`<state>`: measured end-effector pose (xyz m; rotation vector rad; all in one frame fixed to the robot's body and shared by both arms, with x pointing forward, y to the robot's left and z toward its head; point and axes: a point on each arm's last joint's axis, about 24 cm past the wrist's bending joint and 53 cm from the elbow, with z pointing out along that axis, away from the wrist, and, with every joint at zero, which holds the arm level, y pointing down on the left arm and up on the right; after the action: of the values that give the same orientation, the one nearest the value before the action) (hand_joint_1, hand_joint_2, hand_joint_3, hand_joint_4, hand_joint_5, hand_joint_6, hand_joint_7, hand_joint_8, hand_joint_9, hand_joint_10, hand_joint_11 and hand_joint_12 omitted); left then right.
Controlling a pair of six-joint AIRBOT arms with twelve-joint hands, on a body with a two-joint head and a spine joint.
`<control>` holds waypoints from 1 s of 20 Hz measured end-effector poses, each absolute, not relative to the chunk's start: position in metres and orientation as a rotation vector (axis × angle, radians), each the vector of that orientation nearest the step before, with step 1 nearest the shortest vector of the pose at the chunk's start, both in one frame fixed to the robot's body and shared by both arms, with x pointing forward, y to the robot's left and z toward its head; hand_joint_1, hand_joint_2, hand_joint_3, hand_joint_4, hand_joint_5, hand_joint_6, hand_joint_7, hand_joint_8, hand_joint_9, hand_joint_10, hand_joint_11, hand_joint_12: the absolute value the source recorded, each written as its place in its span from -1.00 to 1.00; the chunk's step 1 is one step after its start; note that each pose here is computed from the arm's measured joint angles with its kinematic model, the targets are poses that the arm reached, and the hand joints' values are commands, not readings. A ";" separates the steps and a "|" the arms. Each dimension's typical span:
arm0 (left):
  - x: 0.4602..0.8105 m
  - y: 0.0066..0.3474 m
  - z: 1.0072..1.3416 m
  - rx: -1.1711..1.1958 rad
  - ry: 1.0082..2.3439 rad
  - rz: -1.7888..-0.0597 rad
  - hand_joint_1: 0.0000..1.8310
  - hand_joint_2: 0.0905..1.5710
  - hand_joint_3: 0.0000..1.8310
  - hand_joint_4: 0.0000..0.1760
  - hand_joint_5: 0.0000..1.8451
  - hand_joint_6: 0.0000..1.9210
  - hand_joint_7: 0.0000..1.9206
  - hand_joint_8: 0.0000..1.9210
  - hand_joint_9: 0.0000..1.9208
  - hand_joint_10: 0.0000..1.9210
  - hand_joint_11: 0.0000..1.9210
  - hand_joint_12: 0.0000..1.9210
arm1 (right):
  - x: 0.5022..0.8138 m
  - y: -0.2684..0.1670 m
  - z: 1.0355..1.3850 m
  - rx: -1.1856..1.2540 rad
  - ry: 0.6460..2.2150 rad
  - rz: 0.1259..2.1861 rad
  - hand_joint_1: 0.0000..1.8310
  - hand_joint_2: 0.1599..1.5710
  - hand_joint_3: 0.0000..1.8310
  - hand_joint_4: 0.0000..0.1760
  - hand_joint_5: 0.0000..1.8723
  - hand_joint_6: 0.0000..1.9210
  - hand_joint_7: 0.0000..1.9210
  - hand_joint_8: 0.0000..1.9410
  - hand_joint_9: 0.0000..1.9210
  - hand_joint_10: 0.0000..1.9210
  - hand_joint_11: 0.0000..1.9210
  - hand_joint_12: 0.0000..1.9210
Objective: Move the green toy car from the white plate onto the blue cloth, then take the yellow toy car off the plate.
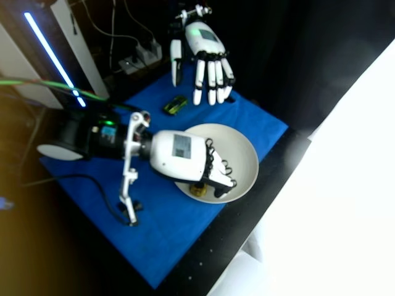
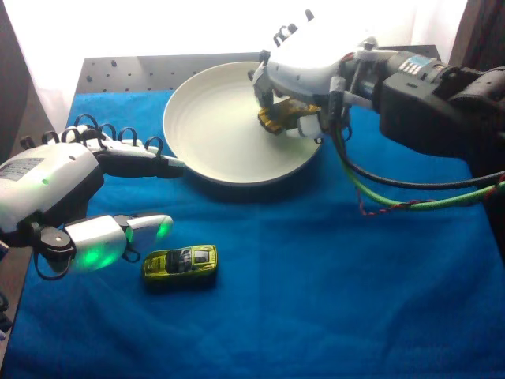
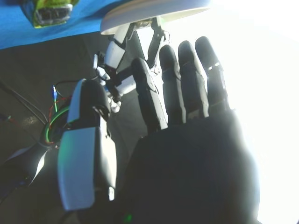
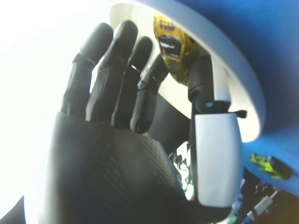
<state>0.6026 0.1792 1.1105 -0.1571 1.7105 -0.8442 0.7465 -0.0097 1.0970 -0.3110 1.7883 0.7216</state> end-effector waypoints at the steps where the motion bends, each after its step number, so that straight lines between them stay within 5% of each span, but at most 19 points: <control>1: 0.603 0.179 1.111 -0.158 1.710 -0.844 -0.36 0.51 -1.00 0.39 -0.28 -0.99 -0.47 -0.99 -0.58 -0.98 -1.00 0.07 | 0.745 -0.012 1.101 -0.308 1.778 0.725 0.31 0.43 -1.00 -0.94 -0.03 0.19 -0.13 0.23 -0.10 -0.45 -0.53 0.52; 4: 0.603 0.180 1.110 -0.162 1.711 -0.842 -0.38 0.49 -1.00 0.38 -0.27 -0.99 -0.47 -0.99 -0.57 -0.98 -1.00 0.07 | 0.740 -0.022 1.122 -0.294 1.726 0.743 0.33 0.42 -1.00 -1.00 0.01 0.18 -0.14 0.18 -0.18 -0.29 -0.55 0.59; 6: 0.603 0.181 1.109 -0.166 1.713 -0.840 -0.36 0.49 -1.00 0.39 -0.27 -0.99 -0.48 -1.00 -0.57 -0.98 -1.00 0.03 | 0.737 -0.026 1.132 -0.289 1.702 0.753 0.34 0.41 -1.00 -1.00 -0.01 -0.02 -0.08 0.34 -0.17 0.20 -0.36 0.77; 8: 0.603 0.182 1.107 -0.177 1.717 -0.839 -0.40 0.49 -1.00 0.64 -0.28 -0.99 -0.49 -1.00 -0.59 -0.99 -1.00 -0.04 | 0.730 -0.031 1.143 -0.284 1.677 0.765 0.37 0.40 -1.00 -1.00 0.02 -0.13 -0.05 0.38 -0.16 0.41 -0.27 0.84; 9: 0.602 0.182 1.105 -0.176 1.722 -0.836 -0.39 0.50 -1.00 0.58 -0.28 -1.00 -0.49 -1.00 -0.58 -0.99 -1.00 -0.02 | 0.726 -0.034 1.147 -0.286 1.670 0.771 0.37 0.43 -1.00 -1.00 -0.03 -0.12 -0.08 0.47 -0.16 0.59 -0.22 0.93; 12: 0.601 0.183 1.104 -0.179 1.723 -0.835 -0.44 0.51 -1.00 0.60 -0.29 -1.00 -0.50 -1.00 -0.57 -0.99 -1.00 0.06 | 0.712 -0.044 1.165 -0.307 1.625 0.774 0.47 0.47 -1.00 -1.00 -0.13 -0.01 -0.14 0.37 -0.20 0.67 -0.23 0.89; 15: 0.595 0.186 1.097 -0.195 1.744 -0.826 -0.41 0.51 -1.00 0.65 -0.28 -0.99 -0.50 -1.00 -0.57 -0.99 -1.00 0.05 | 0.687 -0.048 1.180 -0.348 1.564 0.793 0.50 0.41 -1.00 -1.00 -0.07 0.09 -0.04 0.12 -0.15 0.50 -0.28 0.72; 17: 0.593 0.189 1.096 -0.210 1.745 -0.821 -0.40 0.49 -1.00 0.92 -0.27 -0.99 -0.49 -0.99 -0.55 -0.98 -1.00 0.07 | 0.668 -0.047 1.174 -0.385 1.562 0.805 0.50 0.40 -1.00 -1.00 -0.14 0.15 -0.02 0.07 -0.09 0.45 -0.17 0.66; 18: 0.594 0.191 1.098 -0.211 1.739 -0.818 -0.41 0.48 -1.00 0.90 -0.26 -0.99 -0.48 -0.99 -0.56 -0.98 -1.00 0.07 | 0.656 -0.047 1.171 -0.407 1.563 0.813 0.50 0.40 -1.00 -1.00 -0.16 0.16 0.00 0.08 -0.08 0.43 -0.15 0.63; 19: 0.594 0.194 1.100 -0.213 1.733 -0.811 -0.39 0.48 -1.00 0.47 -0.25 -0.99 -0.47 -0.99 -0.54 -0.98 -1.00 0.12 | 0.645 -0.047 1.169 -0.427 1.562 0.819 0.51 0.39 -1.00 -1.00 -0.13 0.09 0.02 0.08 -0.06 0.39 -0.09 0.58; 20: 0.595 0.196 1.101 -0.223 1.726 -0.809 -0.37 0.48 -1.00 0.40 -0.25 -0.99 -0.47 -0.99 -0.55 -0.98 -1.00 0.14 | 0.636 -0.049 1.169 -0.438 1.555 0.825 0.51 0.38 -1.00 -1.00 -0.11 0.02 0.00 0.08 -0.03 0.41 0.00 0.56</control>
<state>0.5946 0.1958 1.1005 -0.2229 1.7263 -0.8094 0.6361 -0.0491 1.1686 -0.4383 1.5548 0.8251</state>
